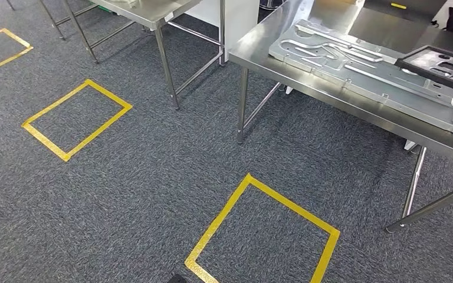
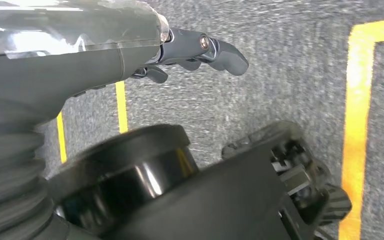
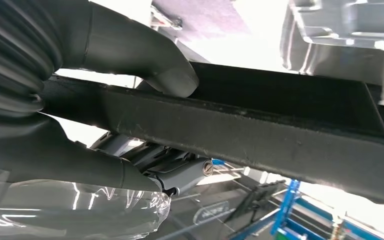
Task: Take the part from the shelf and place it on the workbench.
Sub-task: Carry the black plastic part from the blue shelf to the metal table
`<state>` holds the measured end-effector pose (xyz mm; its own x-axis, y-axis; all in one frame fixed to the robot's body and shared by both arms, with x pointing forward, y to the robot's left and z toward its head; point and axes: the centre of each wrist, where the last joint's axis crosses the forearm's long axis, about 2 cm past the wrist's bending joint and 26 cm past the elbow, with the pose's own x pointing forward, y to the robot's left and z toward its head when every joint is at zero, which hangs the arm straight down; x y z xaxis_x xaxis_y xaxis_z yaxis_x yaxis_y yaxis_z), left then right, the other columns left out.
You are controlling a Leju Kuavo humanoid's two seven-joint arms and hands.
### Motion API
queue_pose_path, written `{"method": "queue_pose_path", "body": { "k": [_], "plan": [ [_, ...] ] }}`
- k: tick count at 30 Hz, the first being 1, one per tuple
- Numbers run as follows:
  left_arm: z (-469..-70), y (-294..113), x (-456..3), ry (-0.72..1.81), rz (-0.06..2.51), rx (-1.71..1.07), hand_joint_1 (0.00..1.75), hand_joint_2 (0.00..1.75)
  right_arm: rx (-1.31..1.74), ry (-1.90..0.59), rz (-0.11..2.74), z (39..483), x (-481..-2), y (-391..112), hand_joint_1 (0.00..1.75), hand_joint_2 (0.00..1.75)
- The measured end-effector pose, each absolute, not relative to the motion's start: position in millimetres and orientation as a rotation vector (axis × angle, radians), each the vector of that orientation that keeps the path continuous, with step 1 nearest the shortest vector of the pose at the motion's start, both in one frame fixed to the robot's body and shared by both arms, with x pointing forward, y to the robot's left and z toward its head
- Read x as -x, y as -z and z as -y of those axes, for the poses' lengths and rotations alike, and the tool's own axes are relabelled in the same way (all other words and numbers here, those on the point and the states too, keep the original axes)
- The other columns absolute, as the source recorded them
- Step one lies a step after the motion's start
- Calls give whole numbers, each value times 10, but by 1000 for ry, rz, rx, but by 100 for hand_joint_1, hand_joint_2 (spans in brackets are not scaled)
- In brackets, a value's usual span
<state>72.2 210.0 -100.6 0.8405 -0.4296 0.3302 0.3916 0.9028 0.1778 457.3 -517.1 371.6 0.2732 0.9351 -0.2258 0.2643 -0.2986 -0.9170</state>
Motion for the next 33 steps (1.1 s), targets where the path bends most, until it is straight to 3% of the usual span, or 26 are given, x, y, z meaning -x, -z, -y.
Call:
{"method": "queue_pose_path", "body": {
  "k": [21, 33],
  "plan": [
    [-2097, 991, -803, 480, 381, -109, 0, 175, 1744, -1069, 1018, 5406, -4416, -3554, 175, 175],
    [-2051, 961, -913, 498, 412, -108, 0, 175, 1760, -1114, 1140, 4699, -4791, -3848, 175, 175]
  ]
}}
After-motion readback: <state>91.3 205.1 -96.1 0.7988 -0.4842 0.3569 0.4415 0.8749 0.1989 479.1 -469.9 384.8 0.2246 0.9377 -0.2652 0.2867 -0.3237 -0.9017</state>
